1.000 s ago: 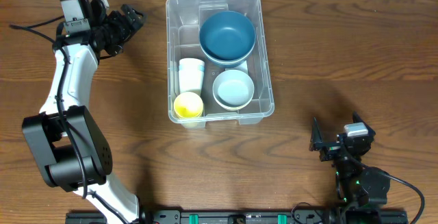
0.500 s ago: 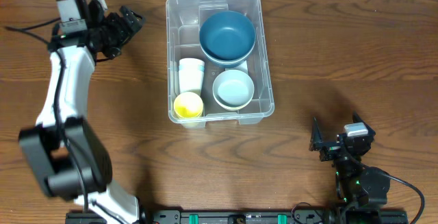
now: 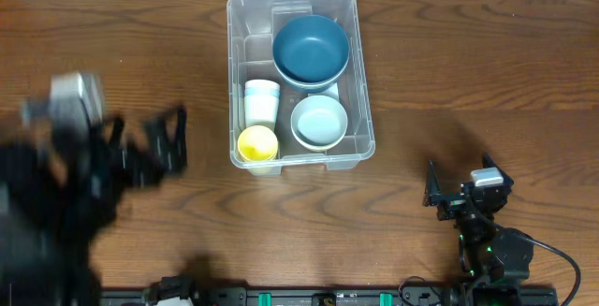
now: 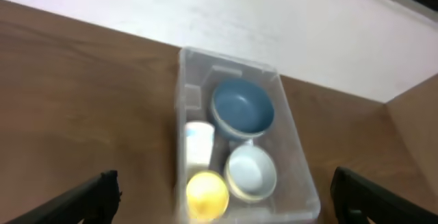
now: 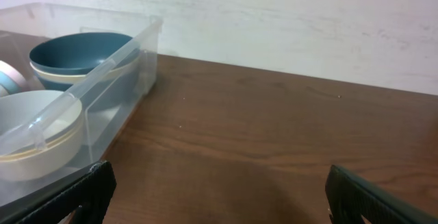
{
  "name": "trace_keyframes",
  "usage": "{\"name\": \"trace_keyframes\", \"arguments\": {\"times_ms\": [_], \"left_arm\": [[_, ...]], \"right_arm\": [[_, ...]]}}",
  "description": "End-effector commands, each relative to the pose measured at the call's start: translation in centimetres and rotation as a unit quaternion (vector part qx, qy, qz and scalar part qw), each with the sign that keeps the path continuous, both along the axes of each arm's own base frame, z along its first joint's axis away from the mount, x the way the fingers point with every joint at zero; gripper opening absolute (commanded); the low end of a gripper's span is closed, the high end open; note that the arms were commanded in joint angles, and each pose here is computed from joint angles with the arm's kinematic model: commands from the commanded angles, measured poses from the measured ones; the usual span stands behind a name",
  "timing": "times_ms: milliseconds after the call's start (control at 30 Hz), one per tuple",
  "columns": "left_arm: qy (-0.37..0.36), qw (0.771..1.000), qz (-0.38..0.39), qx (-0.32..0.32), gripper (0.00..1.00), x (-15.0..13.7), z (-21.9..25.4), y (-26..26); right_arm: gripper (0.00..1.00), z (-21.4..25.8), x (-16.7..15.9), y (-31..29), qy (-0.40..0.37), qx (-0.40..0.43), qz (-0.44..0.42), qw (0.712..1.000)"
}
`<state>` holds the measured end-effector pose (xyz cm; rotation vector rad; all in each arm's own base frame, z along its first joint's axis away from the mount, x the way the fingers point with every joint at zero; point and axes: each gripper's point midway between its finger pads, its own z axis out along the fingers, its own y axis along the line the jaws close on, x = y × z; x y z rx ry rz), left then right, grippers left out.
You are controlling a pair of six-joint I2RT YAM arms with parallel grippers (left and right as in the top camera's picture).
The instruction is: Pack container
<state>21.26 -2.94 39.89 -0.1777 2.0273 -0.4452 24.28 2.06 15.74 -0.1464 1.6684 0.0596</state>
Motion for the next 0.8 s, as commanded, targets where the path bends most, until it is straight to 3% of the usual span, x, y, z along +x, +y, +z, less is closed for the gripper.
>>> {"name": "trace_keyframes", "arguments": {"times_ms": [0, 167, 233, 333, 467, 567, 767], "left_arm": [[-0.024, 0.997, 0.036, 0.059, 0.98, -4.0, -0.4, 1.0], [-0.076, 0.995, 0.002, 0.064, 0.98, -11.0, -1.9, -0.4], [-0.081, 0.995, -0.008, 0.062, 0.98, -12.7, -3.6, -0.7], [-0.075, 0.995, -0.017, 0.062, 0.98, -13.2, -6.0, -0.8], [-0.054, 0.996, -0.014, 0.064, 0.98, -11.3, -9.3, -0.7], [-0.053, 0.996, -0.001, 0.071, 0.98, -7.9, -11.6, -0.2], [-0.139, 0.982, -0.016, 0.128, 0.98, -1.0, -14.2, -0.2]], "right_arm": [[0.99, 0.1, 0.0, -0.2, -0.002, -0.003, -0.004, 1.0], [0.99, 0.1, 0.0, -0.2, -0.002, -0.003, -0.004, 1.0], [0.99, 0.1, 0.0, -0.2, -0.002, -0.003, -0.004, 1.0], [0.99, 0.1, 0.0, -0.2, -0.002, -0.003, -0.004, 1.0], [0.99, 0.1, 0.0, -0.2, -0.002, -0.003, -0.004, 1.0], [0.99, 0.1, 0.0, -0.2, -0.002, -0.003, -0.004, 1.0], [0.99, 0.1, 0.0, -0.2, -0.002, -0.003, -0.004, 1.0]]}}
